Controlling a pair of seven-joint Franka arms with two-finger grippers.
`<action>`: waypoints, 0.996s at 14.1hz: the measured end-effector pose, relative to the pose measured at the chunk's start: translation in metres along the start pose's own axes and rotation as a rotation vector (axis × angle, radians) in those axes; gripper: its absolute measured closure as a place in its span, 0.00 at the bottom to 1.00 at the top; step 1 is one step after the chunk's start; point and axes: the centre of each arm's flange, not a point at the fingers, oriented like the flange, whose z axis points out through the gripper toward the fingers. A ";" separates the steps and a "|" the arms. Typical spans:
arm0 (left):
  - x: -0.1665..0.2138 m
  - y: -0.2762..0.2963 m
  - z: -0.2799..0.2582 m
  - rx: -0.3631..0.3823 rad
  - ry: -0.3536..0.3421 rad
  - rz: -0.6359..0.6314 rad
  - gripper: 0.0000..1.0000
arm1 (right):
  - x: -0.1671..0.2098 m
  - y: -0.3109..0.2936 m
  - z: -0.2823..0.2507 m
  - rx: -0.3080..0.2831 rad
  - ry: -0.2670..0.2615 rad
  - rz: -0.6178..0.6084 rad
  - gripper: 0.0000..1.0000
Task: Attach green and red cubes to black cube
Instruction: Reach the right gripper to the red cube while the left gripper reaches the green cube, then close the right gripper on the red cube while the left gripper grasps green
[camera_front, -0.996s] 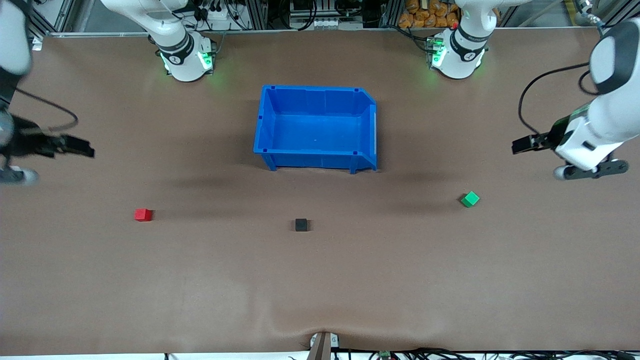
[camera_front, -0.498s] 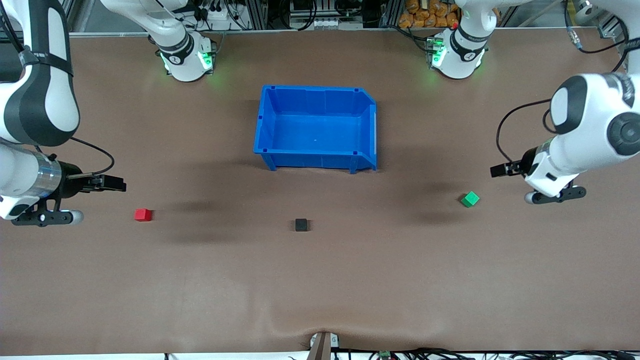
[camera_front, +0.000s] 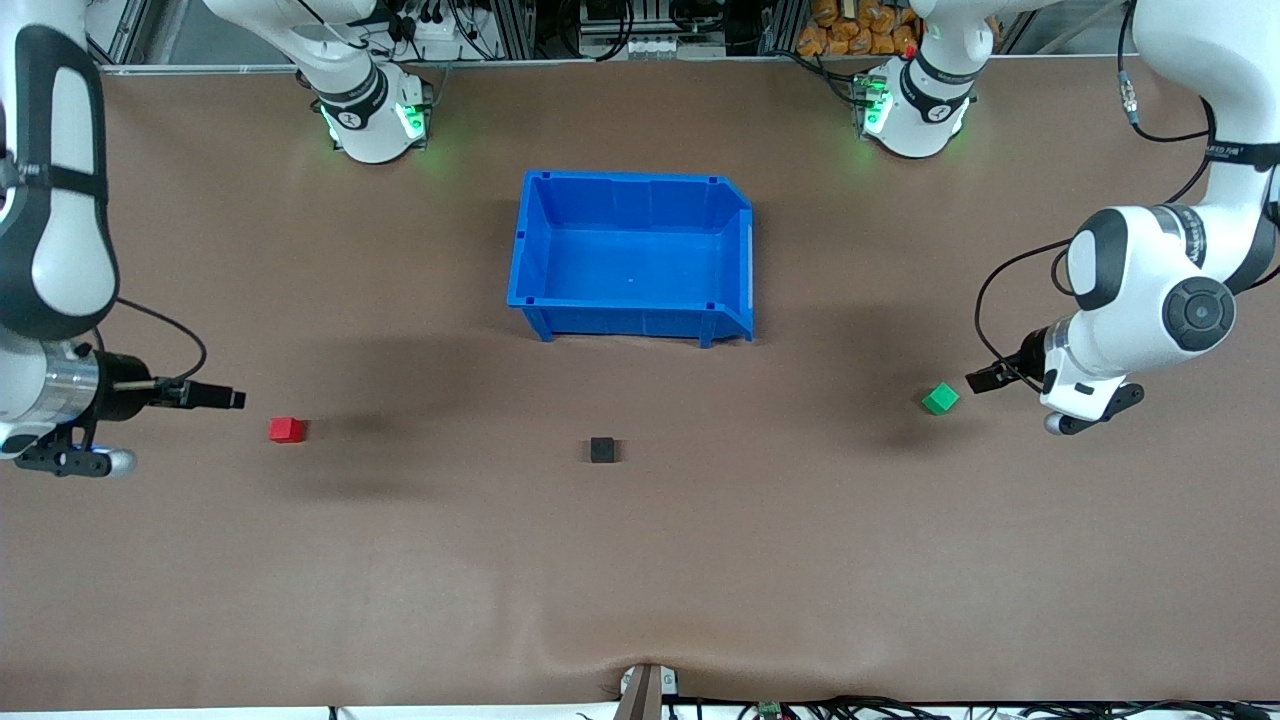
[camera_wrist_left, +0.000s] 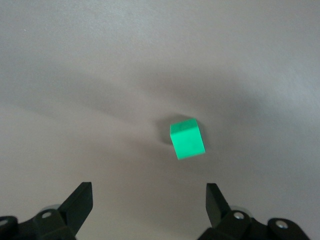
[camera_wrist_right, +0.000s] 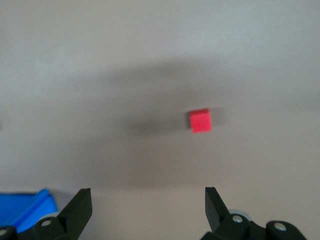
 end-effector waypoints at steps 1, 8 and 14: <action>0.003 0.002 0.009 -0.007 0.006 -0.034 0.00 | 0.009 0.003 0.012 -0.005 0.021 0.004 0.00; 0.015 0.016 0.064 -0.026 -0.004 -0.224 0.00 | 0.047 0.023 0.092 -0.043 0.087 0.032 0.00; 0.018 0.021 0.069 -0.029 -0.006 -0.236 0.19 | 0.035 0.039 0.177 -0.089 0.140 -0.007 0.00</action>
